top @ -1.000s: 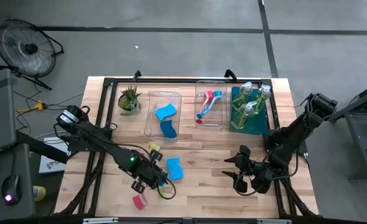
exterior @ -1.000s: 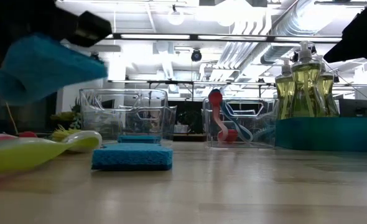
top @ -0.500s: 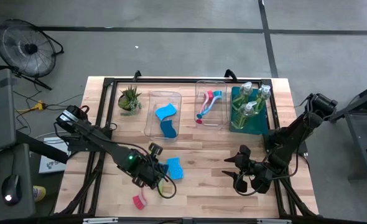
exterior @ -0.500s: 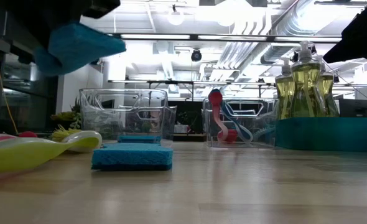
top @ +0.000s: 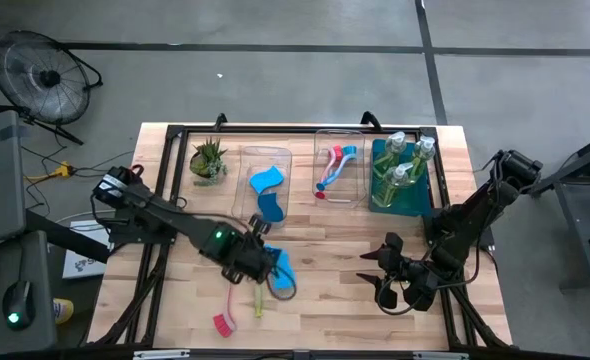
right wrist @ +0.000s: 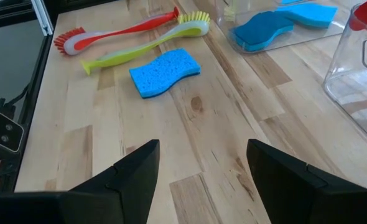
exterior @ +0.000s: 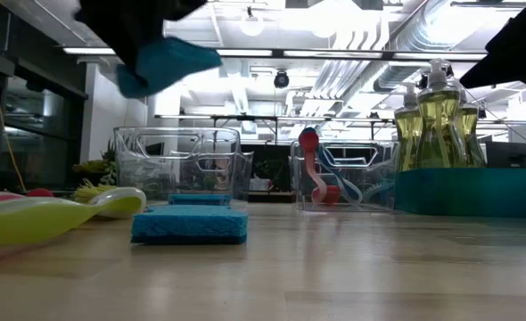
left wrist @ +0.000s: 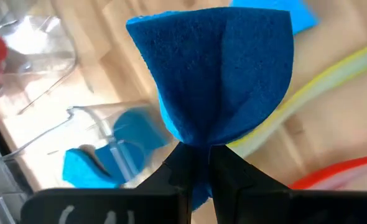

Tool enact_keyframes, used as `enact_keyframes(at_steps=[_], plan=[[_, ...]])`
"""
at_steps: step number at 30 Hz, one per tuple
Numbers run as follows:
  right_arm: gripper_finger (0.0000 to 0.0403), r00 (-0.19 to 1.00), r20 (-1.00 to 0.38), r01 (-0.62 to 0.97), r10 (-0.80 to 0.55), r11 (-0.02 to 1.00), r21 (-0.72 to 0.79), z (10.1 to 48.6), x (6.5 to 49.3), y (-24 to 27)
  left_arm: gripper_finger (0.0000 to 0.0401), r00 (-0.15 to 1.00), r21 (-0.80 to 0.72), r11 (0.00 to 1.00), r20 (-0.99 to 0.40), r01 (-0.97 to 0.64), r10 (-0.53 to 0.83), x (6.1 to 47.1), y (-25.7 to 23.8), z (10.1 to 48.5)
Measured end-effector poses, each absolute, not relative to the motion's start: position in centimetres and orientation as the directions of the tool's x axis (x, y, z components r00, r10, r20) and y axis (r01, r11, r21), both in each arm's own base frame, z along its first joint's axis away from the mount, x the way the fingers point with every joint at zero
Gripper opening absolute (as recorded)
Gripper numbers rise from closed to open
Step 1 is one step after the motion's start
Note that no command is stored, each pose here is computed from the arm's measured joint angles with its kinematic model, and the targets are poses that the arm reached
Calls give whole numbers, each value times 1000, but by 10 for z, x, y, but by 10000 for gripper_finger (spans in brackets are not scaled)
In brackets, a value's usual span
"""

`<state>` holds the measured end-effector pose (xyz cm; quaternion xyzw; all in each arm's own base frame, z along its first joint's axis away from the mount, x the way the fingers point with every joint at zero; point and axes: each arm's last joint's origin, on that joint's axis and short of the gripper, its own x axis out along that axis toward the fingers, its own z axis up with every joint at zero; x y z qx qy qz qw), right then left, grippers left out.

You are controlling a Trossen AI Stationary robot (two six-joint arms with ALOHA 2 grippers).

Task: Pick & Place Kitchen Sink Supplies
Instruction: Put the left blue dishwashing sponge into the left transparent bin

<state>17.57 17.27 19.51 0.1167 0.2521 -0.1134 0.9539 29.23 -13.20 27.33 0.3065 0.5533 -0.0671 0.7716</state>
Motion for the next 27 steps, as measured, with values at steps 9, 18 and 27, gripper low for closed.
enact_keyframes(at_steps=[9,18,27], plan=[[236,848,-504,278,-163,947,163,195,176,173,26,334,409,811,-900,419,281,309,-86,273],[236,848,-504,268,-163,953,143,195,176,173,26,265,422,823,-902,379,341,315,-39,272],[236,851,-495,274,-175,952,136,195,176,172,26,205,442,828,-896,345,394,316,-4,272]])
